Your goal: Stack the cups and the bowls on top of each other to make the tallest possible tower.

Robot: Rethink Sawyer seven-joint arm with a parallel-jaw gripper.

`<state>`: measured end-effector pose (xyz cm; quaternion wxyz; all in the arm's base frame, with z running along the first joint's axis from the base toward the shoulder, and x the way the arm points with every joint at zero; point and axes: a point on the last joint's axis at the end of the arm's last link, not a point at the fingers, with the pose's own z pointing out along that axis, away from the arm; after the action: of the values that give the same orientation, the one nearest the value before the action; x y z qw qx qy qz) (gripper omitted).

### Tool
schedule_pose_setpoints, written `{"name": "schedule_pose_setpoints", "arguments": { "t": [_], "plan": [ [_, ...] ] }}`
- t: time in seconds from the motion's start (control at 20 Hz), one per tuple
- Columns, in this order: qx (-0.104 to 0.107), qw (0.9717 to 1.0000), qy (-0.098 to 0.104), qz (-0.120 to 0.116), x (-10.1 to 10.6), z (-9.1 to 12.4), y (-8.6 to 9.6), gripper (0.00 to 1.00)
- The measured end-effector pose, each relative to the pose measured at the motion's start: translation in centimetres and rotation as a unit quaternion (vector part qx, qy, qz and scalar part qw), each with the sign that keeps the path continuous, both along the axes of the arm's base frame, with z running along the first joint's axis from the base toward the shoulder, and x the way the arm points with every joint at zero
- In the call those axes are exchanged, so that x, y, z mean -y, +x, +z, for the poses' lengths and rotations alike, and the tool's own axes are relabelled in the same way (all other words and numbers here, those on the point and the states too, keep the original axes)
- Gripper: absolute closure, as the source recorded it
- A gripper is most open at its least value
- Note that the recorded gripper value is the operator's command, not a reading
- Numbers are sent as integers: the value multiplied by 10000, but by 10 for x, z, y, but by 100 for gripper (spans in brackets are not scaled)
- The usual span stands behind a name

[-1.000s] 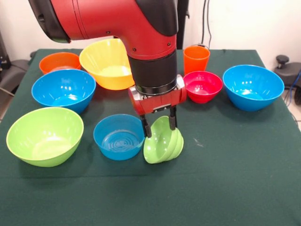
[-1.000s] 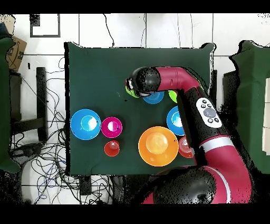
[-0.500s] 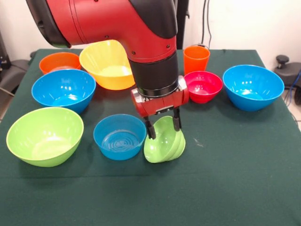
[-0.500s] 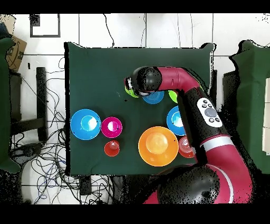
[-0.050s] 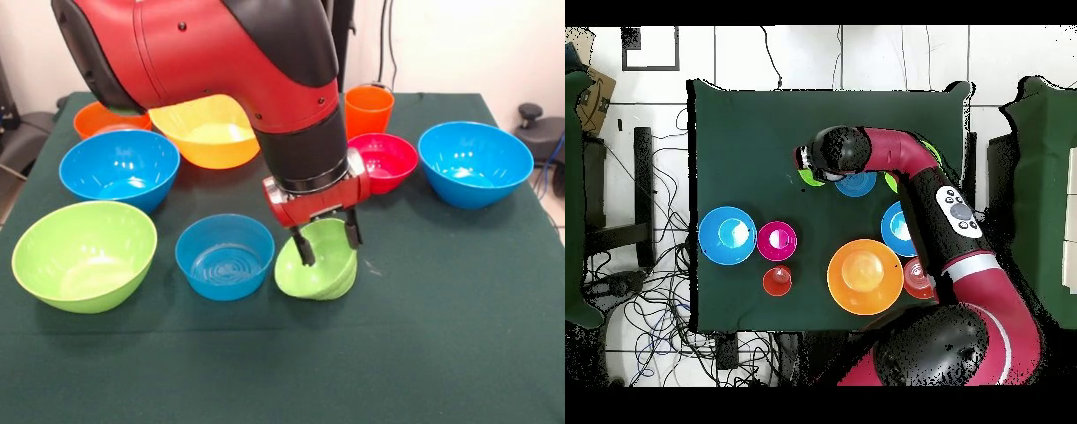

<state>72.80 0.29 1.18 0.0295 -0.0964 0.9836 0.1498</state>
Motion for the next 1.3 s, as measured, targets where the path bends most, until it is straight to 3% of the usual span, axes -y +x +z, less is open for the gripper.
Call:
{"name": "schedule_pose_setpoints", "arguments": {
  "t": [0.6, 1.0, 1.3],
  "plan": [
    [-294, 9986, 427, -106, -11, -38, -18, 0],
    [-396, 9977, 527, -127, -13, -49, -26, 0],
    [-376, 9981, 487, -80, -13, -44, -27, 0]
  ]
}}
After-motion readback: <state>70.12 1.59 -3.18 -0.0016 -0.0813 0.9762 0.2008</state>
